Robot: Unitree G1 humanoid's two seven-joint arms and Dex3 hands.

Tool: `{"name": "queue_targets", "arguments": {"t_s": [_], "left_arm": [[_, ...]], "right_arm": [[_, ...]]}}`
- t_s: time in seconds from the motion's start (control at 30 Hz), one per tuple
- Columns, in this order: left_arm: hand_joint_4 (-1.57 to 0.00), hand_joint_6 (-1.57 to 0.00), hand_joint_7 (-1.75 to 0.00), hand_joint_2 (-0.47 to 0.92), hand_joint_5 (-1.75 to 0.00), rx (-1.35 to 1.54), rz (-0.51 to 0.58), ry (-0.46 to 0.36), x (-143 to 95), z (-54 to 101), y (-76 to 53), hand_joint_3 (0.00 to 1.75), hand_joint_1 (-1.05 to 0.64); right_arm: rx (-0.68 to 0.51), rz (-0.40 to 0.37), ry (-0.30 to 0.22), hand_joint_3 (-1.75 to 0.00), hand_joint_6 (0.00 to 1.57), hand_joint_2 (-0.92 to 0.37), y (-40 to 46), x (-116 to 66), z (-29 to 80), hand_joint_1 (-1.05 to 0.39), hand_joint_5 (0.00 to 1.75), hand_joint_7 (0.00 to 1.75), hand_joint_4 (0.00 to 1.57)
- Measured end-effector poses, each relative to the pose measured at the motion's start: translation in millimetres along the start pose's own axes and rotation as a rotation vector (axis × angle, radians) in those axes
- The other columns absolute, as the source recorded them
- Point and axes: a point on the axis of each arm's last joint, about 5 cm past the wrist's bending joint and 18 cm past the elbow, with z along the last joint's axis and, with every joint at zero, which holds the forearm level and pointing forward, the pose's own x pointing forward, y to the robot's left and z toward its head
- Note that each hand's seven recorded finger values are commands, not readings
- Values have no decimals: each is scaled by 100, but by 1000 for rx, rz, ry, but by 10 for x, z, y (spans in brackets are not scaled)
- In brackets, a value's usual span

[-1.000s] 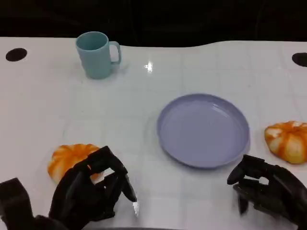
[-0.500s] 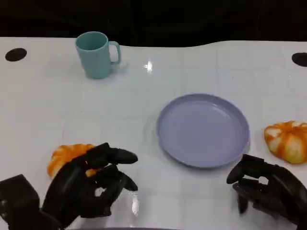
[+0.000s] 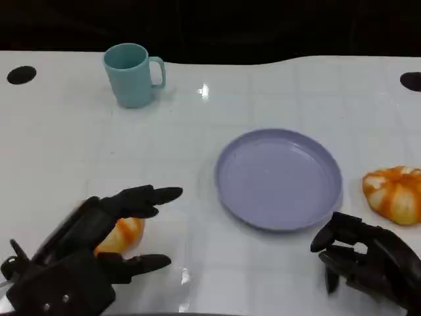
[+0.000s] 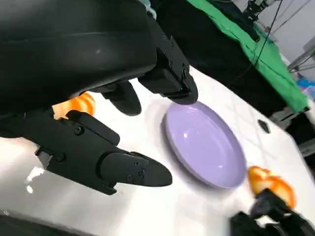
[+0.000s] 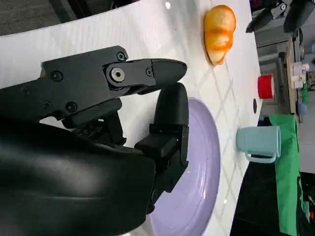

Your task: Grasp the bread from the table and place it into the plate.

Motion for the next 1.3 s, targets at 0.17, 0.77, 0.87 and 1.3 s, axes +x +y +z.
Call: {"name": "queue_targets", "arguments": {"t_s": [0.17,0.77,0.87,1.3], "left_arm": [[-10,-39,0,72,-55,255,-42,34,-16,78,72,13,-29],[-6,-26,0,64,-19,861,-143,190,87,207,51,9,-18],[-7,-25,0,64,-18,885,-164,224,174,157,39,8,-19],[-12,-25,-1,69,-11,891,-280,381,498,-173,-35,5,-30]], "right_arm": [[10,3,3,-28,67,-92,5,8,0,-49,175,137,66],[12,3,5,-27,67,-92,16,18,7,-50,175,137,66],[14,5,4,-27,67,-92,16,18,7,-49,175,137,66],[13,9,3,-27,68,-92,19,14,6,-50,175,137,67]]}}
